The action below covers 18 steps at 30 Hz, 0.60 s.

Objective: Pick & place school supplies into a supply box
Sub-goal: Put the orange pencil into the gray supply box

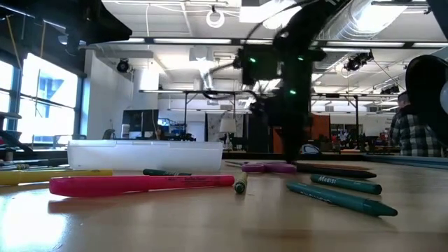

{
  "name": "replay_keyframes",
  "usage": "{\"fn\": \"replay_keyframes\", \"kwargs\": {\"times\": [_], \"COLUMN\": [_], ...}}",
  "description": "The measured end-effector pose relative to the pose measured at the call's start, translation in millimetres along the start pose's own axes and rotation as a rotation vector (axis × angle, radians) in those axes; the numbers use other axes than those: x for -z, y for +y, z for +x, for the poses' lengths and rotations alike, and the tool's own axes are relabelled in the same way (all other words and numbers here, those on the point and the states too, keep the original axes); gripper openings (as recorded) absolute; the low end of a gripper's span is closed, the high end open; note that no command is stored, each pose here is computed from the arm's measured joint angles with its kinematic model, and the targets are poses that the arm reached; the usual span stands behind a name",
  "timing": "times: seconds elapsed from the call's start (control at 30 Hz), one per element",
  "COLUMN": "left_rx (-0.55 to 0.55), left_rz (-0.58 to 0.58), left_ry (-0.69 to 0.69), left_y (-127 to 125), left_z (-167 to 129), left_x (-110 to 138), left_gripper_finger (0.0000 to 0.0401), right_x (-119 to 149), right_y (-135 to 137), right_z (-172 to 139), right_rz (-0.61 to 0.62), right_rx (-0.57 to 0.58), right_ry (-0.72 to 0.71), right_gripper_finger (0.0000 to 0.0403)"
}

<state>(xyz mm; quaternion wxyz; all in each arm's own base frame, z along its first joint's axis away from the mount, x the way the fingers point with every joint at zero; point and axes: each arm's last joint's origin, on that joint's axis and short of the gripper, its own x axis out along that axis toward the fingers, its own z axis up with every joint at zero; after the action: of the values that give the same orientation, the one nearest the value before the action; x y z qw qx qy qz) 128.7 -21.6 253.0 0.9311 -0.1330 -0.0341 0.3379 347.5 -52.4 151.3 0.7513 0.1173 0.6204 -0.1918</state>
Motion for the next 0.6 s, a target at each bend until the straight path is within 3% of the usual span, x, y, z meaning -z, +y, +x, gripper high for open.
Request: {"fn": "replay_keyframes", "kwargs": {"times": [0.13, 0.33, 0.47, 0.6], "left_rx": [0.000, 0.000, -0.028, -0.034], "left_rz": [0.001, 0.001, 0.002, 0.003], "left_ry": [0.001, 0.001, -0.008, -0.009], "left_y": [0.0, 0.0, 0.8, 1.1], "left_z": [0.0, 0.0, -0.1, 0.0], "left_x": [0.1, 0.1, -0.1, 0.0], "left_gripper_finger": [0.0111, 0.0111, 0.0111, 0.0111], "right_x": [-25.2, -66.2, -78.2, -81.4], "right_y": [10.1, 34.4, 59.6, 82.4], "right_z": [-35.2, -83.9, -86.9, -71.9], "right_rz": [-0.096, -0.213, -0.317, -0.377], "right_rx": [-0.012, -0.131, -0.357, -0.392], "right_ry": [-0.102, -0.427, -0.543, -0.594], "right_gripper_finger": [0.0008, 0.0004, 0.0005, 0.0003]}}
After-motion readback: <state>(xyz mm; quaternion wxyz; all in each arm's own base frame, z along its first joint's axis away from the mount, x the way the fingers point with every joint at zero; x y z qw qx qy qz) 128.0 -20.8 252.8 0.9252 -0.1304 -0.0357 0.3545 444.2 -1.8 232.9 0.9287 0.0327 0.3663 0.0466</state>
